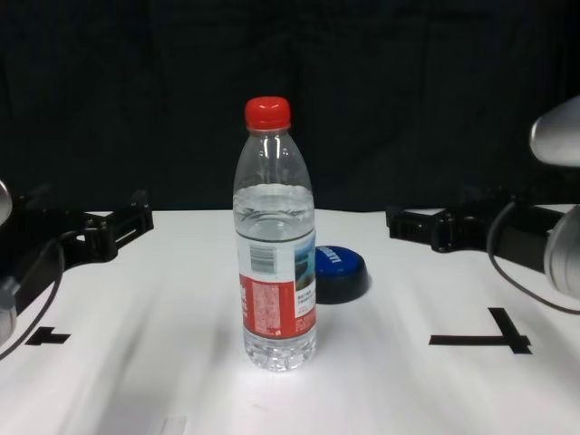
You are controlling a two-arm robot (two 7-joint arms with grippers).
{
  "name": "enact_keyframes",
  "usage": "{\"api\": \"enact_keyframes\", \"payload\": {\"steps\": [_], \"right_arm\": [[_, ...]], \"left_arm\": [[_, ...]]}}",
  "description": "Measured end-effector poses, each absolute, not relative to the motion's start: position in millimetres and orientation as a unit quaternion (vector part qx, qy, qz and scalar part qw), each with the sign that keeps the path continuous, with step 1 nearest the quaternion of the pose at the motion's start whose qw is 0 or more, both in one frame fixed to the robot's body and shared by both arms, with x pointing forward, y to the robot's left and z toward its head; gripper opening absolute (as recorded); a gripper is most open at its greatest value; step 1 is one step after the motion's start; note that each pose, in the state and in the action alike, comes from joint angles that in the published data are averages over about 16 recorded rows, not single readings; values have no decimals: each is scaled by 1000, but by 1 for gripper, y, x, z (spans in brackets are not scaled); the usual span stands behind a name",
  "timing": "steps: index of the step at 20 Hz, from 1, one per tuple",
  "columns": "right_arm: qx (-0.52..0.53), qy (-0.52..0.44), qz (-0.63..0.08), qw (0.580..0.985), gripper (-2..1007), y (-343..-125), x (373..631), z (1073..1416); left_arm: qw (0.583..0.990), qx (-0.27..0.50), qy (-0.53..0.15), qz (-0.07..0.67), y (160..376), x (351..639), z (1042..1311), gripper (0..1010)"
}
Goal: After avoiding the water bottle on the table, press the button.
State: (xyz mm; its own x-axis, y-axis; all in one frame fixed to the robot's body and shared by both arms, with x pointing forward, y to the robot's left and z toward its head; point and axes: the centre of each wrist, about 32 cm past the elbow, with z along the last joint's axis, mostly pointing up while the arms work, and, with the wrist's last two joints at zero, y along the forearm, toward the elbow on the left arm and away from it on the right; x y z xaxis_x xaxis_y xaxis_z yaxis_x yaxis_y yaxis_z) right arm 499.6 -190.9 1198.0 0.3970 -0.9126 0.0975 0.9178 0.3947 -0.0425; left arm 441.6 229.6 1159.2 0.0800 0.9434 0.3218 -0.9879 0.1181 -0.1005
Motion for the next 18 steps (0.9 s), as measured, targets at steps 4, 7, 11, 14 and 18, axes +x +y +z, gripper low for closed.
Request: {"api": "enact_keyframes", "payload": {"steps": [4, 7, 11, 14, 18], "right_arm": [[-45, -26, -549, 834, 1003, -193, 492, 1197], [-45, -24, -549, 834, 1003, -194, 486, 1196], [-45, -21, -550, 834, 1003, -196, 479, 1195], [-45, -19, -550, 834, 1003, -197, 473, 1194], [-45, -17, -551, 833, 1003, -199, 465, 1194]], "left_arm": [[731, 72, -155, 660, 230, 442, 1159, 1003], [731, 72, -155, 660, 230, 442, 1159, 1003], [731, 72, -155, 660, 230, 442, 1159, 1003], [731, 72, -155, 660, 230, 442, 1159, 1003], [731, 72, -155, 660, 230, 442, 1159, 1003]]}}
